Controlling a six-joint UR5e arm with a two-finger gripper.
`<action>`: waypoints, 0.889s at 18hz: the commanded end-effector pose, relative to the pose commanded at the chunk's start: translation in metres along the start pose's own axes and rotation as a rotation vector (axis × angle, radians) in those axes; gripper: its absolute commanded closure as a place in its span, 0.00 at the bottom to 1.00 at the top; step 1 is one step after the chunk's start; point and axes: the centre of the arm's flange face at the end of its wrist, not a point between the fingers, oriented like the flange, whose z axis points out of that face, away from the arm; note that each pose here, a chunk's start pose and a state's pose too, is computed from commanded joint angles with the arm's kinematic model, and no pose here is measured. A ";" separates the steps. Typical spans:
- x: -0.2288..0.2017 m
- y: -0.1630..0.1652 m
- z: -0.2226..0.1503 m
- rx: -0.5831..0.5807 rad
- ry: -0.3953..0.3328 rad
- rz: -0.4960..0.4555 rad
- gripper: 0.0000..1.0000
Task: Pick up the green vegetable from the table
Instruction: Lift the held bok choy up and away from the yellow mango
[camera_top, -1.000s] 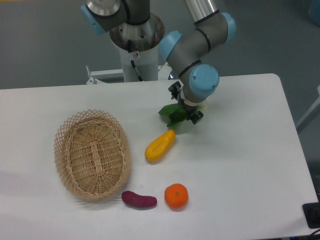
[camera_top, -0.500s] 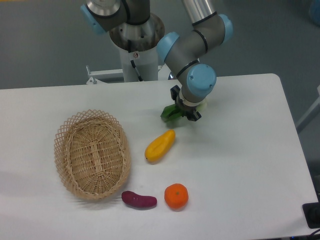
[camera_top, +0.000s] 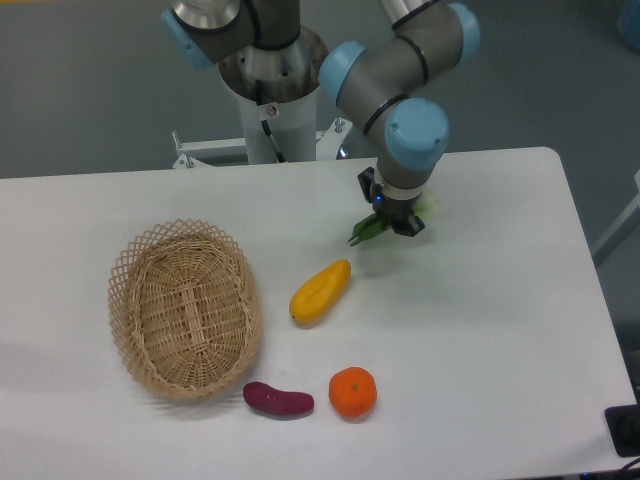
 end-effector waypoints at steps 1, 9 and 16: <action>-0.007 0.001 -0.012 0.005 -0.026 -0.019 0.96; -0.083 -0.011 -0.040 0.096 -0.101 -0.114 0.97; -0.122 -0.028 -0.022 0.086 -0.084 -0.107 0.97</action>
